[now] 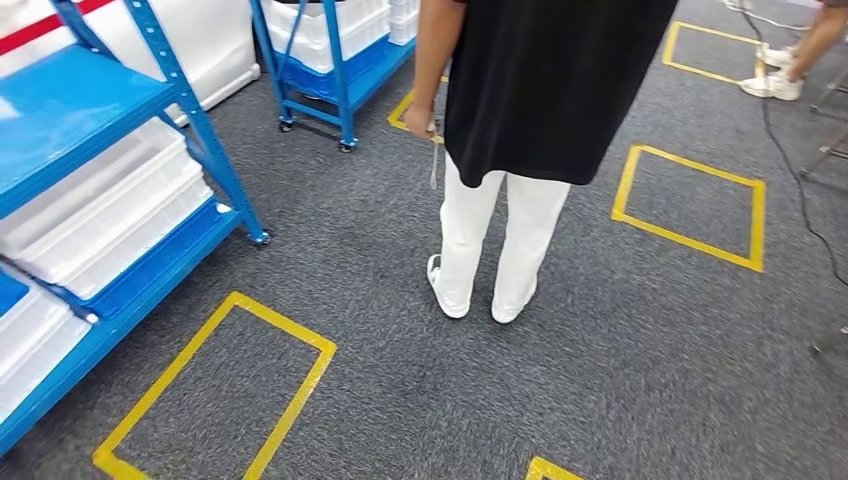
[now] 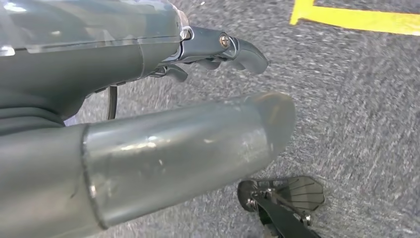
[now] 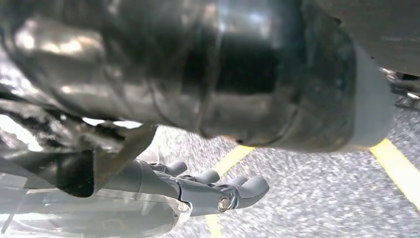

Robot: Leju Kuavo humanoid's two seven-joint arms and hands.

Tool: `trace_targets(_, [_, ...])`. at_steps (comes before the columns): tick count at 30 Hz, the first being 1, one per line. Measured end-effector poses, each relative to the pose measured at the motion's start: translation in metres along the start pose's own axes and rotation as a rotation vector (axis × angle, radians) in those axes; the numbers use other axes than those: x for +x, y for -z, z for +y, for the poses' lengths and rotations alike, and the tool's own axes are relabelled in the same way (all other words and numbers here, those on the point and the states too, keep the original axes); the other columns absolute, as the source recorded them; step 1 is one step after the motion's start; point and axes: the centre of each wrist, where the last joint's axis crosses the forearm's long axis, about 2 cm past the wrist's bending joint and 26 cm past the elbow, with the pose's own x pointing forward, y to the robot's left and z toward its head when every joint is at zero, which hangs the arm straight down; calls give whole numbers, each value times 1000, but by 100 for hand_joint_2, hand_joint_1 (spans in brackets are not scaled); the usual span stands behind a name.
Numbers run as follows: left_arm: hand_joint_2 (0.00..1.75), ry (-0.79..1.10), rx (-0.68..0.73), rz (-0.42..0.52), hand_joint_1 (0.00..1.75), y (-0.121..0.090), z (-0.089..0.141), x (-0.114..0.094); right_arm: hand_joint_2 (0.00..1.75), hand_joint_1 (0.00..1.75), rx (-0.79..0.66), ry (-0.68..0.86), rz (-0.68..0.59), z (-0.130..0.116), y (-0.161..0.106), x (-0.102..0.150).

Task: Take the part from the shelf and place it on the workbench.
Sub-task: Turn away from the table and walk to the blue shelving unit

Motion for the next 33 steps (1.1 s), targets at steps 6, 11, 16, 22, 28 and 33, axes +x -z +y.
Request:
trace_targets(6, [0,-7,1,9,0,-1,0,-3,0,0,7,-1,-10,0,0,0])
trace_targets(11, [0,-13,6,7,0,0,1,-1,0,0,22,-3,-5,1,0,-3])
trace_targets(16, [0,-17,11,12,0,-1,3,-4,0,0,35,-4,-7,2,0,-4])
trace_targets(22, [0,-23,19,15,0,-1,5,-6,0,0,46,-7,-21,0,0,-2])
trace_targets(28, [0,-25,23,11,0,0,6,-4,0,0,47,-7,-22,-1,0,-4])
trace_targets(33, [0,-26,24,8,0,0,8,-3,0,0,45,-7,-24,-1,0,-4])
